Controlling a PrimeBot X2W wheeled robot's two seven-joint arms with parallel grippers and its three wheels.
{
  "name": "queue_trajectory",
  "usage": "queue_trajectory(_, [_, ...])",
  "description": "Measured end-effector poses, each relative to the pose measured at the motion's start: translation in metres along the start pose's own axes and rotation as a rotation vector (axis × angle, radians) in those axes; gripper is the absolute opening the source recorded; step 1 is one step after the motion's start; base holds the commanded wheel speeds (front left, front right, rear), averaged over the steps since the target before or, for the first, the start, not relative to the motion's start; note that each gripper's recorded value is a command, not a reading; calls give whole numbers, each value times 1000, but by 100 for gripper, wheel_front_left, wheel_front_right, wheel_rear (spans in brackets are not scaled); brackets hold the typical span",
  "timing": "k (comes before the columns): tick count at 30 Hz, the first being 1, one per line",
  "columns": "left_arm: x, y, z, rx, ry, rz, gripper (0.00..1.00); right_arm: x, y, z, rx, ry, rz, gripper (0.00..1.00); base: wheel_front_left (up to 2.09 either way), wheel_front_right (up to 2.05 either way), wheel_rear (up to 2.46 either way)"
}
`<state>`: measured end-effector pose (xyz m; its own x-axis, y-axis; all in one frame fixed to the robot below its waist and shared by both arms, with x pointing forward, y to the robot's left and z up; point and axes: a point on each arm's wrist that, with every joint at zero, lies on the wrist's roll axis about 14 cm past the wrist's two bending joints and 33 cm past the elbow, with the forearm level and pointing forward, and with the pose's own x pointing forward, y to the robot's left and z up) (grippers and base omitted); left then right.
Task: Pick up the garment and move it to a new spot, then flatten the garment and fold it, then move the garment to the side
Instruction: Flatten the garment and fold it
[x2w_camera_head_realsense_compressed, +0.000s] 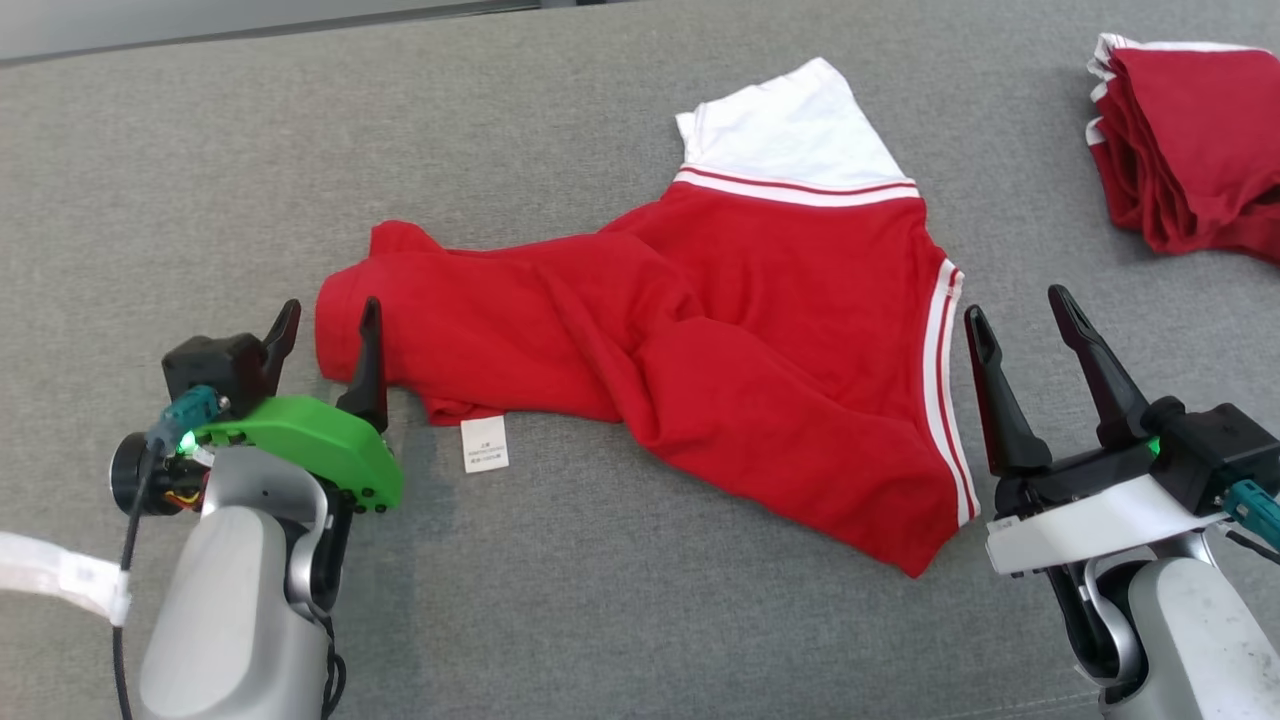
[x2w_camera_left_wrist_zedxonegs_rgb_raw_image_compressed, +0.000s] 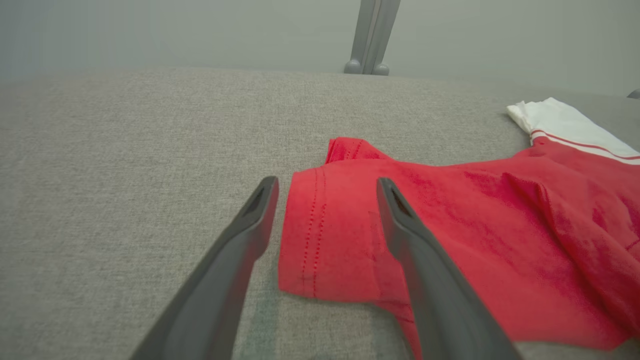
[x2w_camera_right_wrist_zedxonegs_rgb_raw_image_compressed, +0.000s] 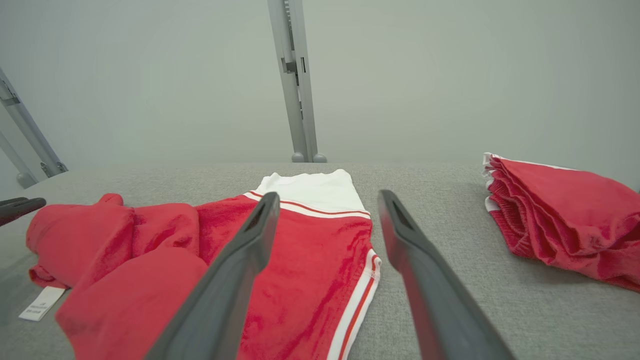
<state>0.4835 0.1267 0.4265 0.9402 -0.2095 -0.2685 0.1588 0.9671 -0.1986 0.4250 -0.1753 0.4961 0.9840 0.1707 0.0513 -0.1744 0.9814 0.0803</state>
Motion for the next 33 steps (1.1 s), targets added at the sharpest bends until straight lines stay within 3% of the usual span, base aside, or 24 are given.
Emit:
queue_trajectory(5, [14,2,-18,-58,89,-4,100,-3,-9,-7,4,17,-28,100,0,0,0])
queue_trajectory(6, [15,3,-20,-62,96,-4,76,-3,-11,-9,3,21,-34,100,0,0,0])
queue_trajectory(7, [16,4,-23,-64,107,-3,0,-3,-12,-10,4,24,-37,100,0,0,0])
queue_trajectory(10, [16,4,-28,-82,127,-9,0,-3,-14,-10,7,22,-41,100,0,0,0])
queue_trajectory(19, [7,-3,4,18,-17,-54,0,0,-12,-5,17,2,-35,100,0,0,0])
queue_trajectory(33, [-85,-5,-61,-30,150,-29,0,1,-2,-5,42,7,-16,100,0,0,0])
